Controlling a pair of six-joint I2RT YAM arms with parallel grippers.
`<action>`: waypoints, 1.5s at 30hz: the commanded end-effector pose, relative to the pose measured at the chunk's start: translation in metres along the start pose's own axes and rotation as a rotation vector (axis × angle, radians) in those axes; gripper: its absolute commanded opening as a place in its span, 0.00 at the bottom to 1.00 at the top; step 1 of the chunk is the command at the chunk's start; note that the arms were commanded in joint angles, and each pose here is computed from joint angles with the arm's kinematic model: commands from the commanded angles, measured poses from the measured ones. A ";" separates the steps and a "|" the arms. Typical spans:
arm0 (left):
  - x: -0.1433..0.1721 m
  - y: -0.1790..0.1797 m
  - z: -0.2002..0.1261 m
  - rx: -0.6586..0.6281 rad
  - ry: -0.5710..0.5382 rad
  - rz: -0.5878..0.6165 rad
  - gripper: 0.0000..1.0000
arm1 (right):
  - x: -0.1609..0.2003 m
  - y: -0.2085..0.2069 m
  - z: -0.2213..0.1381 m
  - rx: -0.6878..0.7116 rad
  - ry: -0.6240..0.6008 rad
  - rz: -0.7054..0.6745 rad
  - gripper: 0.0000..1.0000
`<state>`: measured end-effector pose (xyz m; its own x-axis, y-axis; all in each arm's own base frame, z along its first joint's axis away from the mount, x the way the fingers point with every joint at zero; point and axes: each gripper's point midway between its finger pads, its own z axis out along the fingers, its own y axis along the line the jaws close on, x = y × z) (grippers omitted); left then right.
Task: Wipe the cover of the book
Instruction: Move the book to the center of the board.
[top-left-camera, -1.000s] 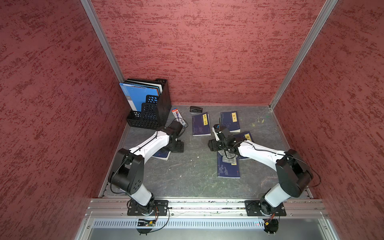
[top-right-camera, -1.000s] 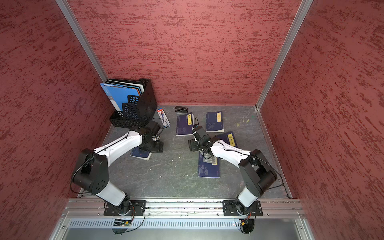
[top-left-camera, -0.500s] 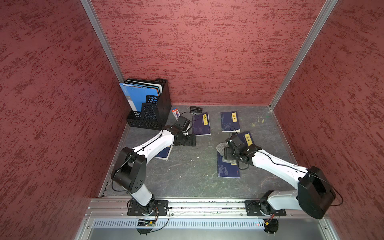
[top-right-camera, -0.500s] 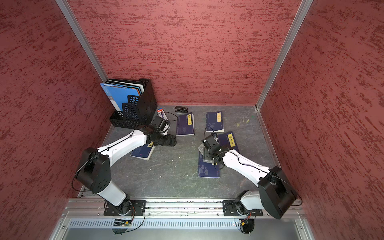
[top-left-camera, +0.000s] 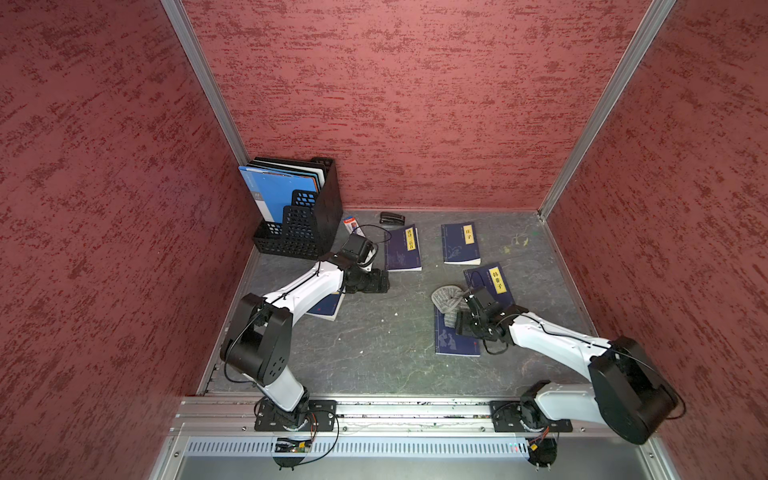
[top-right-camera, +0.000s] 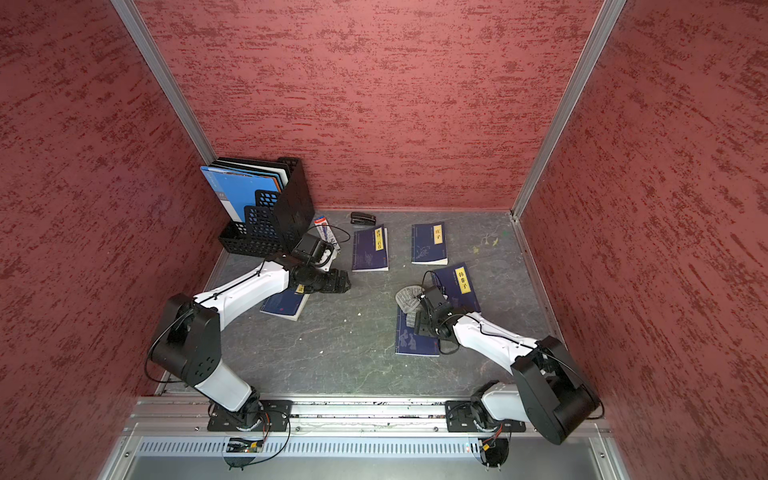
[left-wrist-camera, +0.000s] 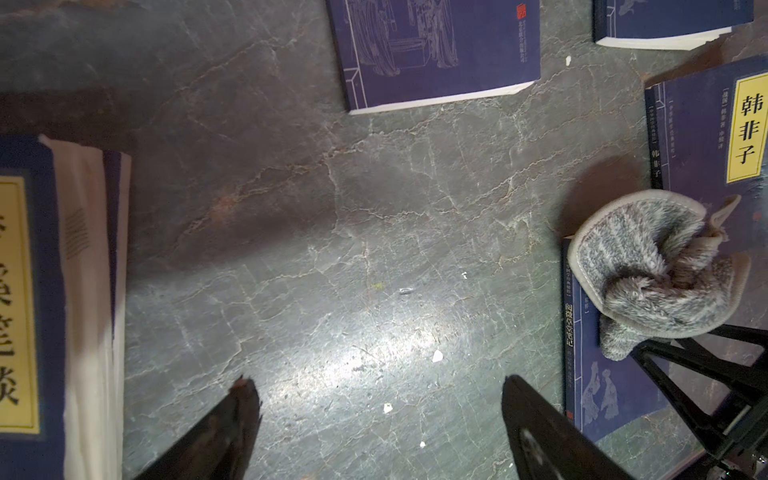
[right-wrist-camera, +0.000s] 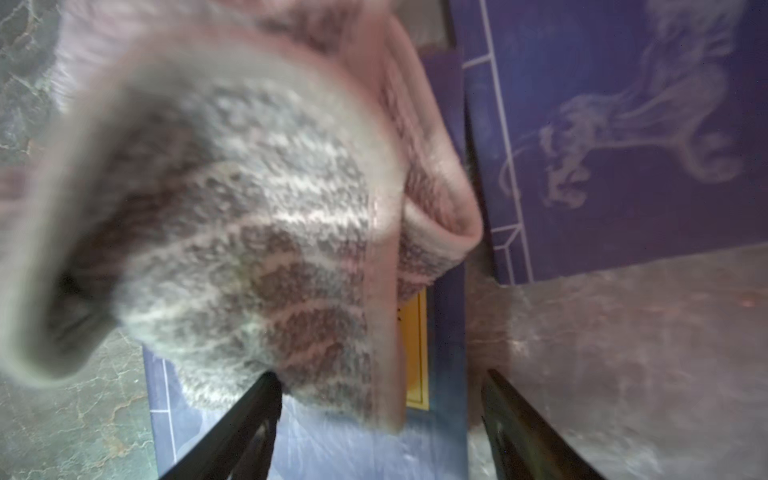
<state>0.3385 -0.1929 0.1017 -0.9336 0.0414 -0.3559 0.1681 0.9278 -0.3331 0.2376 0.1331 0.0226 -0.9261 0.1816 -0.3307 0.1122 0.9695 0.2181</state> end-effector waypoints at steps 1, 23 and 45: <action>-0.007 -0.004 -0.011 0.033 -0.043 0.014 0.92 | -0.001 0.019 0.006 -0.110 0.009 0.015 0.76; 0.015 0.006 -0.004 0.060 -0.012 -0.054 0.89 | -0.047 0.100 0.022 -0.330 0.012 -0.059 0.56; 0.049 -0.052 0.056 0.209 0.137 -0.143 0.63 | -0.015 0.088 0.000 -0.296 0.055 -0.190 0.61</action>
<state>0.3026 -0.2464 0.0553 -0.9823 -0.0248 -0.1857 0.0767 0.8513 -0.5191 0.2756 0.2212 0.0519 -0.9319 0.0296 -0.3615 -0.1393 0.8910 0.4321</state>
